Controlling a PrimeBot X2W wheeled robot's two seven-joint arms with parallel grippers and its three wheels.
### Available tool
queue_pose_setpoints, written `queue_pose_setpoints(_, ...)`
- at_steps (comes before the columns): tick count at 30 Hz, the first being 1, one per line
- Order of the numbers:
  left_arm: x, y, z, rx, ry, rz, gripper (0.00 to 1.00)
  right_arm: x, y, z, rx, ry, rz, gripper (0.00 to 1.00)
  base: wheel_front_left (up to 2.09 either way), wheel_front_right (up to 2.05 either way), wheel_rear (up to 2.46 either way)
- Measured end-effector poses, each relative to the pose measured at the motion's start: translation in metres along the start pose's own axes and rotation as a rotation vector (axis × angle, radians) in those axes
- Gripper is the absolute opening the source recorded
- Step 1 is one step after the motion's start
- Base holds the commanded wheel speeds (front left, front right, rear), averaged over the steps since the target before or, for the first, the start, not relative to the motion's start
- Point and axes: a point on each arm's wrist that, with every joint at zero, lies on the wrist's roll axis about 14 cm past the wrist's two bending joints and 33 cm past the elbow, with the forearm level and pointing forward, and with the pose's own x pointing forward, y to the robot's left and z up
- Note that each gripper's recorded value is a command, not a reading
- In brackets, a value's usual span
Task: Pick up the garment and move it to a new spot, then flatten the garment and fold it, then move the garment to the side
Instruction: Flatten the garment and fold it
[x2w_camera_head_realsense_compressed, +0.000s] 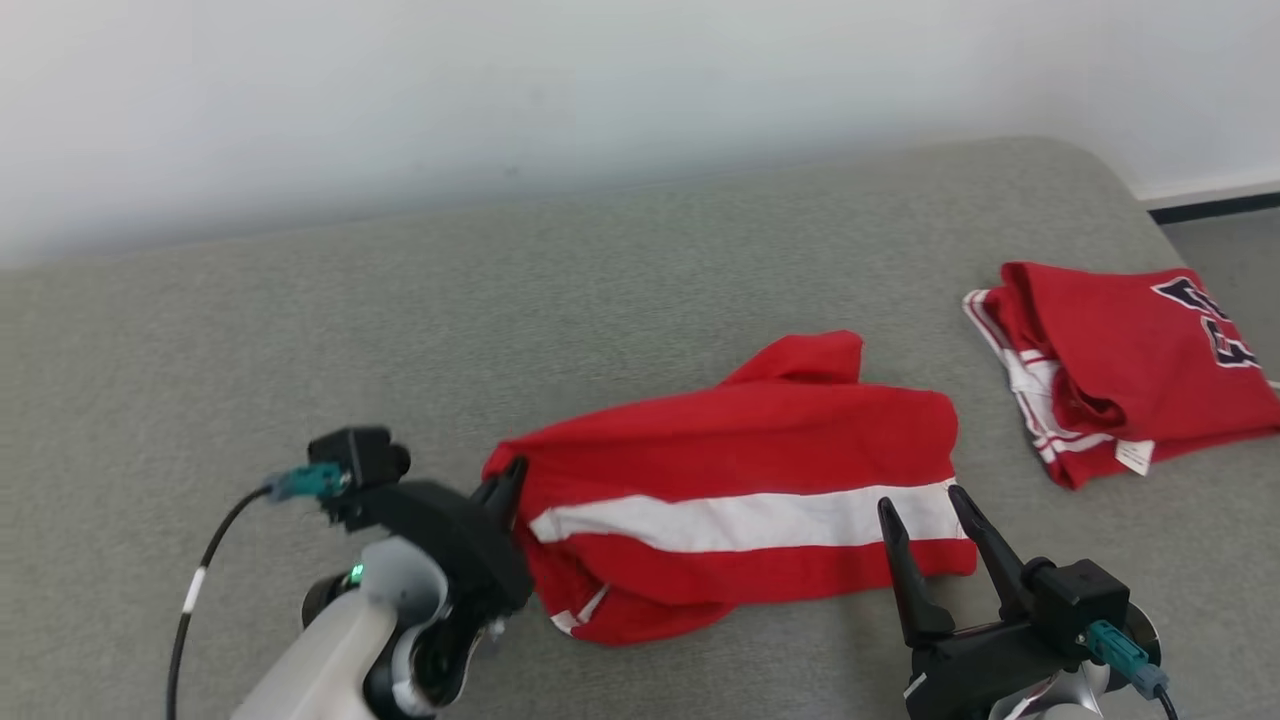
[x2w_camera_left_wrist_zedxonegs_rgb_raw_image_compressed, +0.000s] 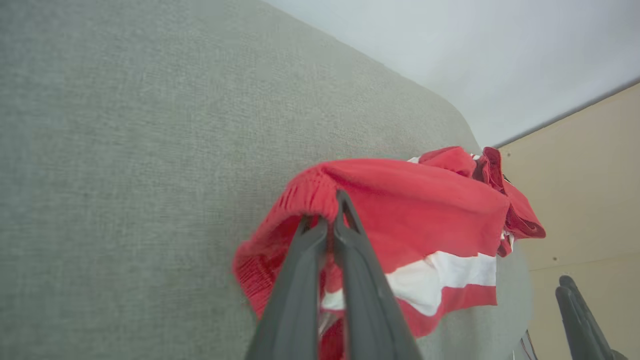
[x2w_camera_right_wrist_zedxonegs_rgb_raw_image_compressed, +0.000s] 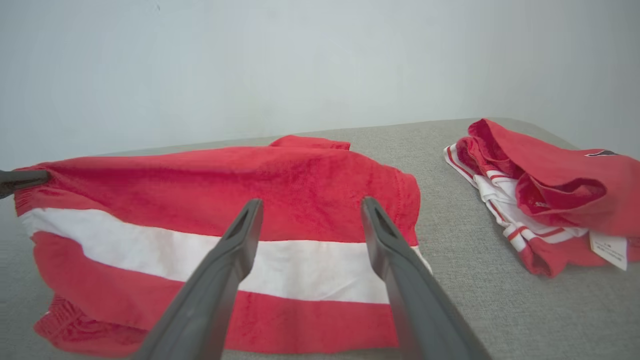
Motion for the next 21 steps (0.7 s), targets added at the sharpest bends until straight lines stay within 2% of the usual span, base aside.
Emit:
queue_pose_setpoints(2, -0.01, 0.017, -0.005, -0.028, 0.014, 0.038, 0.0, 0.004, 0.006, -0.002, -0.001, 0.005, 0.019, 1.0, 0.0, 0.0, 0.0)
queue_pose_setpoints(3, -0.021, 0.029, -0.011, -0.074, 0.024, 0.065, 0.0, 0.008, 0.012, -0.003, 0.0, 0.008, 0.039, 1.0, 0.0, 0.0, 0.0)
queue_pose_setpoints(7, -0.042, 0.038, -0.015, -0.155, 0.017, 0.088, 0.0, 0.015, 0.025, -0.004, 0.002, 0.011, 0.077, 1.0, 0.0, 0.0, 0.0)
queue_pose_setpoints(10, -0.059, 0.052, -0.017, -0.169, 0.013, 0.133, 0.0, 0.018, 0.031, -0.004, 0.001, 0.01, 0.097, 1.0, 0.0, 0.0, 0.0)
queue_pose_setpoints(13, -0.073, 0.071, -0.019, -0.154, 0.016, 0.199, 0.0, 0.019, 0.034, -0.003, -0.002, 0.008, 0.107, 1.0, 0.0, 0.0, 0.0)
queue_pose_setpoints(21, -0.082, 0.119, -0.016, -0.009, 0.023, 0.359, 0.0, 0.021, 0.033, -0.004, -0.007, 0.011, 0.108, 1.0, 0.0, 0.0, 0.0)
